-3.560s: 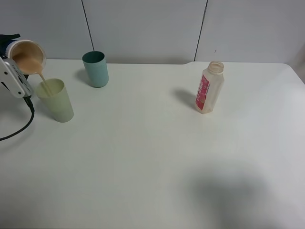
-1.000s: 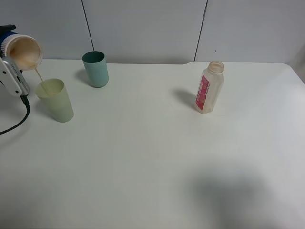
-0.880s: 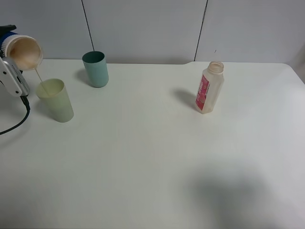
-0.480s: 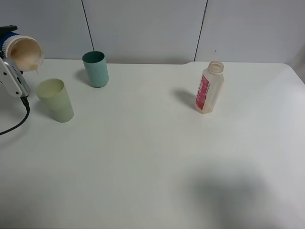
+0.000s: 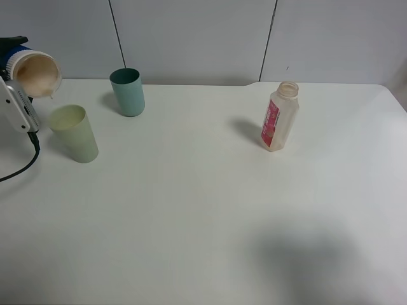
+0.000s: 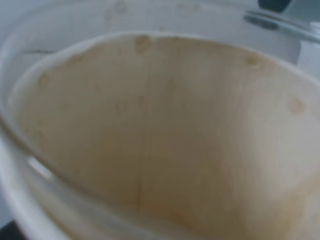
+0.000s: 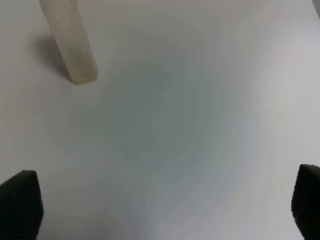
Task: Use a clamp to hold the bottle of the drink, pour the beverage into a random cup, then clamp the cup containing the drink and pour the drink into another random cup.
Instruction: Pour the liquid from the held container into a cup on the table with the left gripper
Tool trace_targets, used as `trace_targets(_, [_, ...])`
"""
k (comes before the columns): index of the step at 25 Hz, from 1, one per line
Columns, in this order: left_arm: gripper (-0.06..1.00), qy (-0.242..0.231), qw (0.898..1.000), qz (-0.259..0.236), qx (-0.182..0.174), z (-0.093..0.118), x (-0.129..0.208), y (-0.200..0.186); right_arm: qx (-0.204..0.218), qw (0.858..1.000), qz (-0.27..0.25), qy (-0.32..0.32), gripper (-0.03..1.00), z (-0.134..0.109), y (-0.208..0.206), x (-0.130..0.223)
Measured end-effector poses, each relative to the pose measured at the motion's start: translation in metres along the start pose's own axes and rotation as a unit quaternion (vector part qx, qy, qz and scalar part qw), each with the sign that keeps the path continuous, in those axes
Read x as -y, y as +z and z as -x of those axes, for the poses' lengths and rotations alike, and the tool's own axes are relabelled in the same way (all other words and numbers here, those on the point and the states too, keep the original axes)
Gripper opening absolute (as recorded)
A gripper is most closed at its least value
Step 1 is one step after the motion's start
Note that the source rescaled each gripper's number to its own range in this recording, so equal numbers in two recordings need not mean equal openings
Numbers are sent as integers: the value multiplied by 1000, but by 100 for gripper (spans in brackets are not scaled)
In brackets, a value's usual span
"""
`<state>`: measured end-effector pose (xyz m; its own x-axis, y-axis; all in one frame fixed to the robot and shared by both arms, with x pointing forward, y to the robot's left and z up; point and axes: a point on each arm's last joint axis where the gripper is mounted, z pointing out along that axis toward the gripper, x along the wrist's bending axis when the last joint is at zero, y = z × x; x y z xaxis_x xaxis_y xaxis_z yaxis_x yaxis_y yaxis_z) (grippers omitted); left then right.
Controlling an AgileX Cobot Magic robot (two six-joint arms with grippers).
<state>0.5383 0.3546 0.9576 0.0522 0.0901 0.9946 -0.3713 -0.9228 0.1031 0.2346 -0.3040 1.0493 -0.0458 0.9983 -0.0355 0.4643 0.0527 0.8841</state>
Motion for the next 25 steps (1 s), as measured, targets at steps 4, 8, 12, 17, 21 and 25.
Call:
trace_targets(4, [1,0,1000,0,0,0,0,0,0,1000,0,0,100,0,0,0])
trace_targets(8, [1,7,1000,0,0,0,0,0,0,1000,0,0,100,0,0,0])
trace_targets(12, [1,12,1000,0,0,0,0,0,0,1000,0,0,100,0,0,0])
trace_targets(17, [1,24,1000,0,0,0,0,0,0,1000,0,0,100,0,0,0])
trace_targets(21, [1,28,1000,0,0,0,0,0,0,1000,0,0,100,0,0,0])
trace_targets(25, [1,34,999,0,0,0,0,0,0,1000,0,0,100,0,0,0])
